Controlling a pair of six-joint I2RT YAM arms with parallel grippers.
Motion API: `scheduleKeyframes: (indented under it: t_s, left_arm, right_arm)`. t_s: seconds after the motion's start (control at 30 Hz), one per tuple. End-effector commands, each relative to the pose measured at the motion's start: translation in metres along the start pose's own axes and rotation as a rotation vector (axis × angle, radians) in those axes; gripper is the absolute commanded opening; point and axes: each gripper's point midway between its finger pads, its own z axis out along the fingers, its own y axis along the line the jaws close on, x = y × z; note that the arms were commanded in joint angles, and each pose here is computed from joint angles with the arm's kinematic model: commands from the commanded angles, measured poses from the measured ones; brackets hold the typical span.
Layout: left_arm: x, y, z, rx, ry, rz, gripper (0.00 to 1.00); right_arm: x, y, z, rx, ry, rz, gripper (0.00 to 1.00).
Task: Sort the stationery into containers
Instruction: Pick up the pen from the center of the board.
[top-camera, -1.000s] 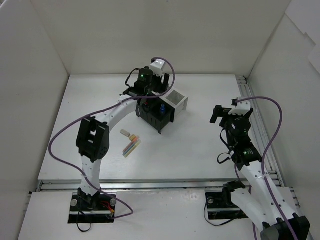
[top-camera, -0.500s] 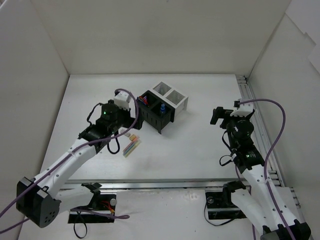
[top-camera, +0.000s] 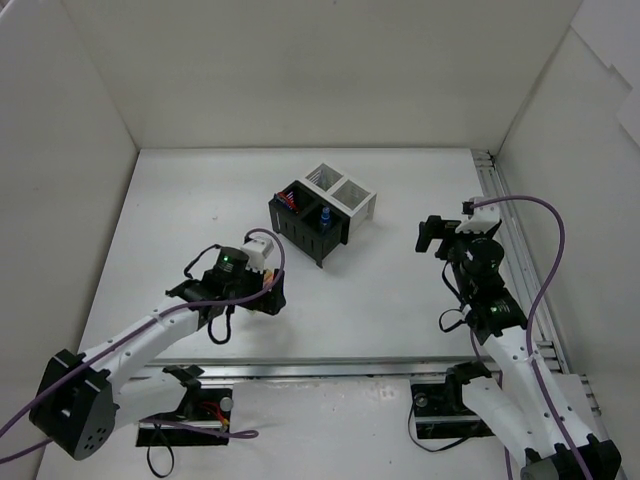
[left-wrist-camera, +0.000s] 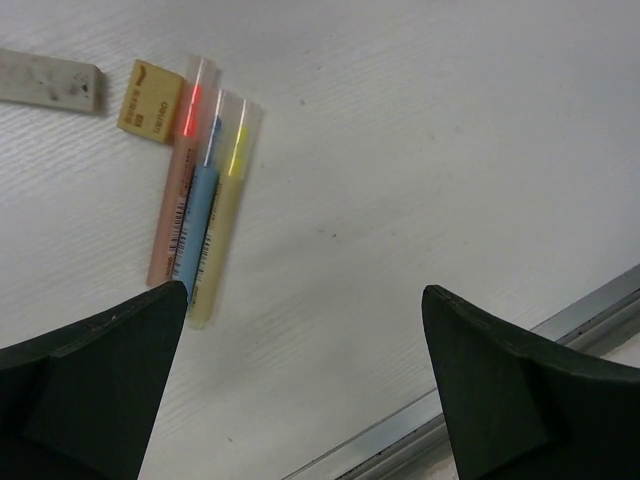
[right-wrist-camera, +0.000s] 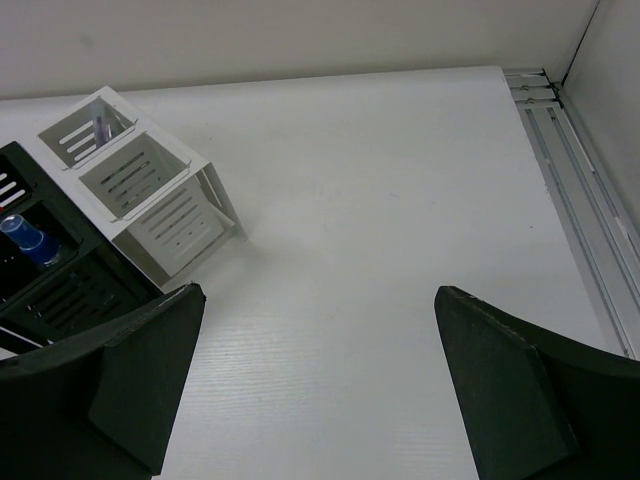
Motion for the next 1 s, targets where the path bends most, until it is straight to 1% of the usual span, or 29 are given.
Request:
scheduleKeyframes:
  t_s: [0.0,0.13,0.23,0.4,0.6,0.67,0.7,0.8,0.97]
  left_arm:
    - [-0.005,-0.015,0.014,0.076,0.002,0.014,1.00]
    - [0.000,-0.013,0.033,0.064,0.049,0.024,0.99]
    - [0.000,-0.010,0.038,0.039,0.069,0.040,0.99]
    - [-0.001,-0.002,0.041,-0.020,0.078,0.045,0.99]
    - [0.005,-0.003,0.045,-0.031,0.103,0.064,0.98]
    - [0.005,-0.002,0.049,-0.035,0.113,0.067,0.93]
    - [0.011,-0.003,0.053,-0.036,0.140,0.075,0.89]
    - [0.014,0.002,0.060,-0.060,0.166,0.073,0.87]
    - [0.011,0.000,0.067,-0.066,0.177,0.082,0.74]
  right_arm:
    - [-0.031,0.007,0.003,-0.030,-0.084,0.030,0.98]
    - [-0.031,0.009,0.003,-0.037,-0.080,0.025,0.98]
    - [-0.032,0.007,0.002,-0.033,-0.085,0.023,0.98]
    - [-0.031,0.007,0.002,-0.029,-0.084,0.021,0.98]
    - [-0.028,0.007,0.005,-0.030,-0.075,0.015,0.98]
    - [-0.029,0.007,0.005,-0.030,-0.076,0.016,0.98]
    - [-0.029,0.007,0.004,-0.029,-0.078,0.015,0.98]
    - [-0.029,0.007,0.003,-0.034,-0.076,0.015,0.98]
    - [-0.031,0.006,0.002,-0.031,-0.084,0.013,0.98]
